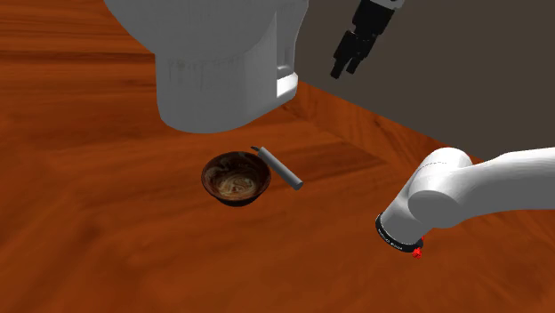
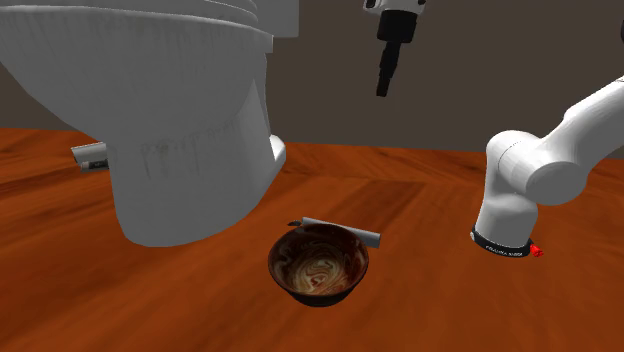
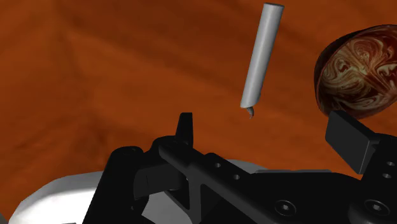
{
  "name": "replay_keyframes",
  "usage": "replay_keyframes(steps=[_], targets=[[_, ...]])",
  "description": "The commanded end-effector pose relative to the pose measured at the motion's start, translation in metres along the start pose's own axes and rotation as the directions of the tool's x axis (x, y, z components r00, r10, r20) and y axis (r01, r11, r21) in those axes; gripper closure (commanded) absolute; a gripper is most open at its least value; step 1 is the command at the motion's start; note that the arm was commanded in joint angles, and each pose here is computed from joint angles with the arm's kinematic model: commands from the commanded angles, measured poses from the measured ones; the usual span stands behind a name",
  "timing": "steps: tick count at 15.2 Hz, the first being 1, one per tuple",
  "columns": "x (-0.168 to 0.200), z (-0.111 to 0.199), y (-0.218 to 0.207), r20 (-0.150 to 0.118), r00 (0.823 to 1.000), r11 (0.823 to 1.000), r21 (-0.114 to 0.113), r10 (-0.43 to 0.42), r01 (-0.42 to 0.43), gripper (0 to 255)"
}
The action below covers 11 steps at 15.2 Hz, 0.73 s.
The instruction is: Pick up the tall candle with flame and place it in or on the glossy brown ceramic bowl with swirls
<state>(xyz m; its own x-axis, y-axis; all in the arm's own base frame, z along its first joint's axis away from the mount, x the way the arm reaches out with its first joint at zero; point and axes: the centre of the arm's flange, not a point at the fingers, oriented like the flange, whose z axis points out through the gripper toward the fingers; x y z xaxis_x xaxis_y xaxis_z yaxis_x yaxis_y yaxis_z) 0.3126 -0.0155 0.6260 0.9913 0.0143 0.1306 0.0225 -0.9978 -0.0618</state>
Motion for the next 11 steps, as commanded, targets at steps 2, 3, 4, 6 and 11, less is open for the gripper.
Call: replay_keyframes(steps=[2, 3, 4, 6, 11], targets=[[0.003, 0.013, -0.004, 0.005, 1.000, 1.000, -0.001, 0.005, -0.005, 0], [0.006, 0.025, -0.007, 0.011, 1.000, 1.000, -0.003, 0.011, -0.011, 0], [0.010, 0.038, -0.011, 0.016, 1.000, 1.000, -0.004, 0.016, -0.016, 0], [0.016, 0.063, -0.018, 0.026, 0.999, 1.000, -0.007, 0.027, -0.026, 0], [0.030, 0.126, -0.035, 0.053, 0.997, 0.999, -0.014, 0.053, -0.052, 0]])
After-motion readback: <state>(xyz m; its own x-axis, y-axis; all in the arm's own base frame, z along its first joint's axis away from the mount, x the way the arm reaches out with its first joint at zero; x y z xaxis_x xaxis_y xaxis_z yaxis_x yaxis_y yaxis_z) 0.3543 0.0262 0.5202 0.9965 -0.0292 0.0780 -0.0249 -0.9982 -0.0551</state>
